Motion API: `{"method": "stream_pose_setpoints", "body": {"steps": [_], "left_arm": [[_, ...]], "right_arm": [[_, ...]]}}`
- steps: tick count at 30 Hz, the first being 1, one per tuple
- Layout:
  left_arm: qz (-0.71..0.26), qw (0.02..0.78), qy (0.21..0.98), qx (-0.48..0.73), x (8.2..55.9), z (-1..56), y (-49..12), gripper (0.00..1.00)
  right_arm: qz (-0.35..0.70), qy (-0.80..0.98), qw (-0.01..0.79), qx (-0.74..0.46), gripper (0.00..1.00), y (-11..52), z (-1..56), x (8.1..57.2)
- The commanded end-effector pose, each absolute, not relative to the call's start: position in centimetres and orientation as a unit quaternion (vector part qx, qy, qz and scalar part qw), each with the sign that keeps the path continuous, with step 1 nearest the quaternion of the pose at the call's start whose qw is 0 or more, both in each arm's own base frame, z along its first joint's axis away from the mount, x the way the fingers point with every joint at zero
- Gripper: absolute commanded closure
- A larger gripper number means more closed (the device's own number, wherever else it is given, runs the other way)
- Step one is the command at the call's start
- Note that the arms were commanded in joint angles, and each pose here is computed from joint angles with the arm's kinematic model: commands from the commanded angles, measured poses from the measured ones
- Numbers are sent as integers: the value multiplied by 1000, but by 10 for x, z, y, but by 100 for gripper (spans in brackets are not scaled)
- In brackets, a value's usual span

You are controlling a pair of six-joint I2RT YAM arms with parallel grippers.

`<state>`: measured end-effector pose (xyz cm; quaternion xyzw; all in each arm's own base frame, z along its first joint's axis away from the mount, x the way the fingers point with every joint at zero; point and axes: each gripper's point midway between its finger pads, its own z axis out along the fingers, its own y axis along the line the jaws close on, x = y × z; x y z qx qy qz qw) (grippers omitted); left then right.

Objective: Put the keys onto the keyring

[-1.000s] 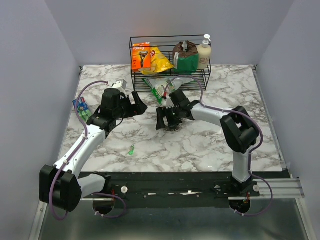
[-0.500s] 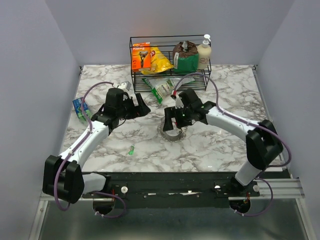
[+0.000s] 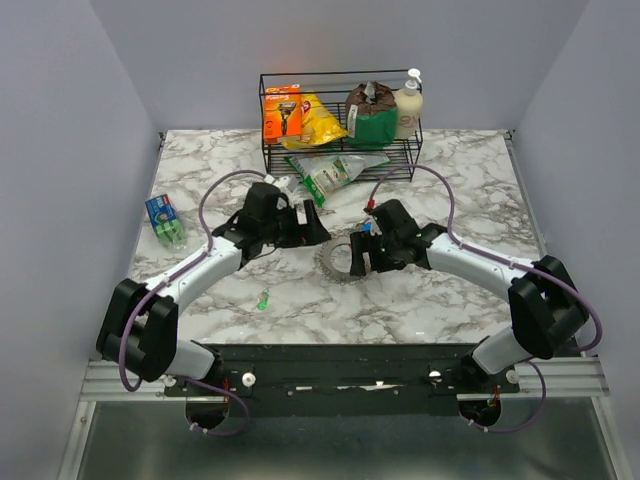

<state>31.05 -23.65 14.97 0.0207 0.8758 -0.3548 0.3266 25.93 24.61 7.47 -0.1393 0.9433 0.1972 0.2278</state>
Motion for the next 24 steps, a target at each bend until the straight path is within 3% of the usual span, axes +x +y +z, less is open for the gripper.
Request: {"method": "stream_pose_setpoints", "body": {"steps": [1, 4, 12, 14, 24], "left_arm": [[-385, 301, 871, 57, 300, 152, -276, 1], [-393, 294, 869, 60, 296, 147, -286, 1], [-379, 282, 879, 68, 301, 139, -288, 1], [-376, 284, 879, 71, 302, 139, -287, 1], [-362, 278, 887, 71, 300, 132, -283, 1]], "right_arm": [[161, 950, 243, -116, 14, 226, 67, 260], [160, 949, 250, -106, 22, 223, 70, 259], [154, 948, 270, -73, 32, 212, 62, 269], [158, 946, 274, -65, 39, 210, 60, 274], [242, 940, 240, -33, 45, 223, 50, 261]]}}
